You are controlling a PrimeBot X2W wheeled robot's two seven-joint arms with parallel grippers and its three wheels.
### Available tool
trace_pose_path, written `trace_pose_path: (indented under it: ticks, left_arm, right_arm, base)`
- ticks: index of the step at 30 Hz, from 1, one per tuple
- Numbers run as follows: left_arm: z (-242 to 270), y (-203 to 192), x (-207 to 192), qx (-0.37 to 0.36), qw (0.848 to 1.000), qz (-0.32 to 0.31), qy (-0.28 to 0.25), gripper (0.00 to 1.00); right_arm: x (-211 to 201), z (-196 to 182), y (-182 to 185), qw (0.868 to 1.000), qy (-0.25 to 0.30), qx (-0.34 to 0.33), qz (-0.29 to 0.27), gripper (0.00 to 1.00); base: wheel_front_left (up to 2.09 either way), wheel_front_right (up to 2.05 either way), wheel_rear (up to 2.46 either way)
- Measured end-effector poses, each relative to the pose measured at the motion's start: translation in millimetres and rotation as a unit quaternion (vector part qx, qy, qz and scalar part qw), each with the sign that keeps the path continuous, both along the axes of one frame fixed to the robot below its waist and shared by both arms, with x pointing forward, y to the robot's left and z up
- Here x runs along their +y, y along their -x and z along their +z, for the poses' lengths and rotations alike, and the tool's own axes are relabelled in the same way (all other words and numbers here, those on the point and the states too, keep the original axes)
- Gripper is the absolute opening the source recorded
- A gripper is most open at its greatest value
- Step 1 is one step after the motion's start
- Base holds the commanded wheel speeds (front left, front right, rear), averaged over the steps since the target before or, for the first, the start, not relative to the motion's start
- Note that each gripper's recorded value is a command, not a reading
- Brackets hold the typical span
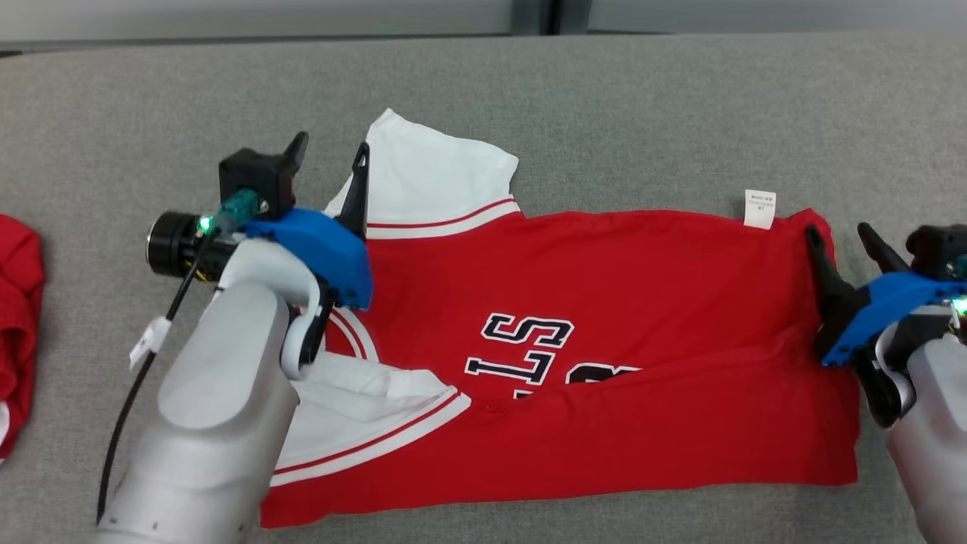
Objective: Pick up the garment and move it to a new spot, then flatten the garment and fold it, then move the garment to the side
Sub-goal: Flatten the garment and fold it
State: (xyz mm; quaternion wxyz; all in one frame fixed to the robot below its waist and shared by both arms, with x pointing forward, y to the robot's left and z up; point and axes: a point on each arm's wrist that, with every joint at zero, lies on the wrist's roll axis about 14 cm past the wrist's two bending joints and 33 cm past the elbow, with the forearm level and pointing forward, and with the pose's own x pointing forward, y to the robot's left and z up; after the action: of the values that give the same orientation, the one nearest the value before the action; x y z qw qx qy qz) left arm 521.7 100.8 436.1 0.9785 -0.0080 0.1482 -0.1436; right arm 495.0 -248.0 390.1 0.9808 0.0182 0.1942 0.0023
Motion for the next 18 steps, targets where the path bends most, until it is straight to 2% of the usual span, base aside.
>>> trace_pose_path:
  ticks: [5, 6, 7, 8, 9, 13, 18]
  left_arm:
    - [-20.9, -25.5, -5.9, 0.040, 0.998, -0.033, -0.027, 1.00]
    - [-25.6, -28.6, -7.9, 0.051, 0.998, -0.039, -0.026, 1.00]
    - [-30.7, -31.9, -9.5, 0.059, 0.996, -0.051, -0.038, 1.00]
    - [-33.7, -36.1, -11.3, 0.065, 0.995, -0.060, -0.044, 1.00]
    - [-35.8, -41.4, -12.9, 0.074, 0.995, -0.061, -0.039, 1.00]
    - [-53.7, -57.6, -8.4, 0.115, 0.989, -0.071, -0.065, 1.00]
    - [-72.5, -64.9, -27.6, 0.167, 0.982, -0.085, -0.038, 1.00]
  right_arm:
    - [8.1, -24.9, -16.0, 0.998, 0.017, 0.046, 0.026, 1.00]
    - [10.6, -26.0, -20.4, 0.998, 0.017, 0.045, 0.030, 0.95]
    - [13.2, -27.6, -23.9, 0.998, 0.021, 0.046, 0.038, 0.72]
    - [14.7, -28.8, -26.9, 0.998, 0.022, 0.045, 0.042, 0.18]
    - [15.2, -29.6, -29.6, 0.998, 0.021, 0.042, 0.043, 0.00]
    - [15.6, -29.8, -38.9, 0.998, 0.021, 0.028, 0.050, 0.00]
    - [15.6, -28.2, -42.5, 0.998, 0.014, 0.015, 0.053, 0.00]
  base:
    - [0.00, 0.00, 0.00]
    - [0.00, 0.00, 0.00]
    - [0.00, 0.00, 0.00]
    - [0.00, 0.00, 0.00]
    - [0.00, 0.00, 0.00]
    - [0.00, 0.00, 0.00]
    - [0.00, 0.00, 0.00]
